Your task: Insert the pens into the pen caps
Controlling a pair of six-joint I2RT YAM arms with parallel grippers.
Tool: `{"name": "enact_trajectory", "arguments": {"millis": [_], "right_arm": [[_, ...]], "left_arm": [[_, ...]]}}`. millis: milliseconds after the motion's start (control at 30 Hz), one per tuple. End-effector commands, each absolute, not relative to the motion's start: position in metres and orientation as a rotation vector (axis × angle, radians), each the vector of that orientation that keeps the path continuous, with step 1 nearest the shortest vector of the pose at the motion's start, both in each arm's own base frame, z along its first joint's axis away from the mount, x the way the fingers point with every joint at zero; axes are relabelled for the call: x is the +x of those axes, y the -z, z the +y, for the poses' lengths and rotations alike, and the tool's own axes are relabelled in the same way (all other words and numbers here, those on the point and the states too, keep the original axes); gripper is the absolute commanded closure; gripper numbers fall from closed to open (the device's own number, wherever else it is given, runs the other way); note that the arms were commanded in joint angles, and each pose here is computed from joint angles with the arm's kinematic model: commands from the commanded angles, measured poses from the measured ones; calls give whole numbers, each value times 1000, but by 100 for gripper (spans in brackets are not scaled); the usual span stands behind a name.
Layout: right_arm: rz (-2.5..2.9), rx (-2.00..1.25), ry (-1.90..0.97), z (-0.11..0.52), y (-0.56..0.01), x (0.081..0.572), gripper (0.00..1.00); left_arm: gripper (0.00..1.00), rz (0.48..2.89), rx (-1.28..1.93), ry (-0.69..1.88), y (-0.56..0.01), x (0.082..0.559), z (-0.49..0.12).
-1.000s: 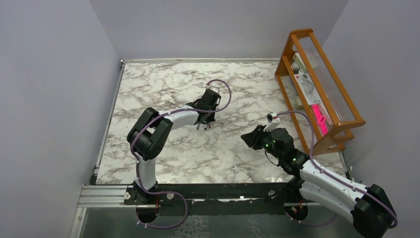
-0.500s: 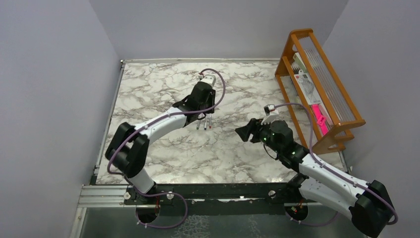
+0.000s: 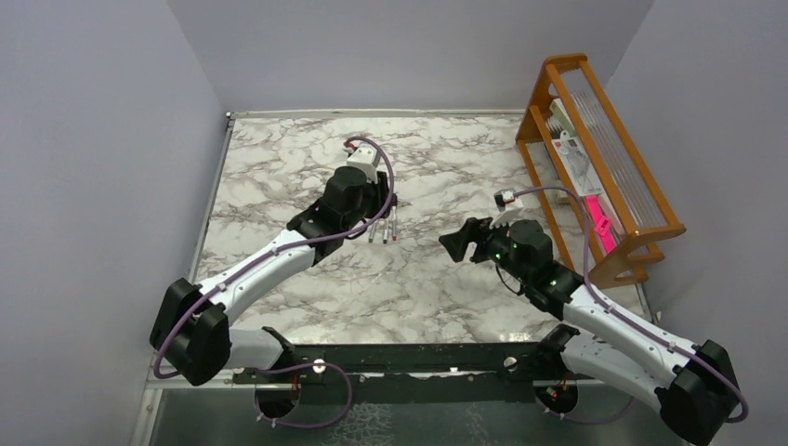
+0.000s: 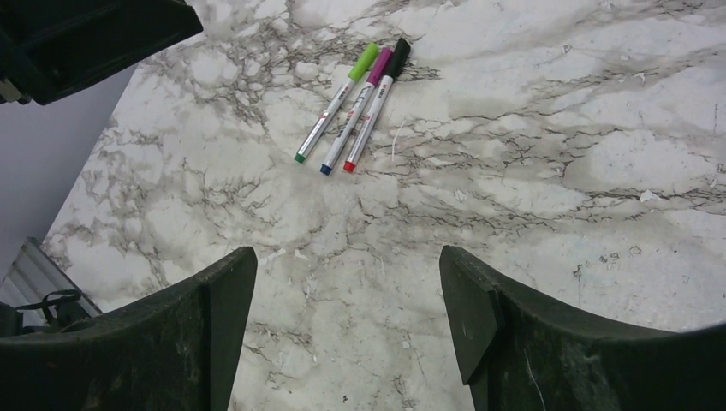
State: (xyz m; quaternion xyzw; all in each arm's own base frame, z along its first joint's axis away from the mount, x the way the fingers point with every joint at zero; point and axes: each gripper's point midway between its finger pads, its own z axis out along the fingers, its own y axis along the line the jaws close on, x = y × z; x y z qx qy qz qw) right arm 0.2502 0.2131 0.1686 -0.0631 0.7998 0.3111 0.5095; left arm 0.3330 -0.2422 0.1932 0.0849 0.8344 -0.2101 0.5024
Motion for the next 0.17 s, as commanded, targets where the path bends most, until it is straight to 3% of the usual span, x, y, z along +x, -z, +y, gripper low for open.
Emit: {"name": "enact_trajectory", "arguments": {"millis": [0,133], "right_arm": [[1854,-173,-761,216,-190,253,23],[1906,-144,-722,212,-185,257,23]], "left_arm": [[60,1954,192,514,-214,338,-241],[59,1961,203,528,-211,339,-245]]}}
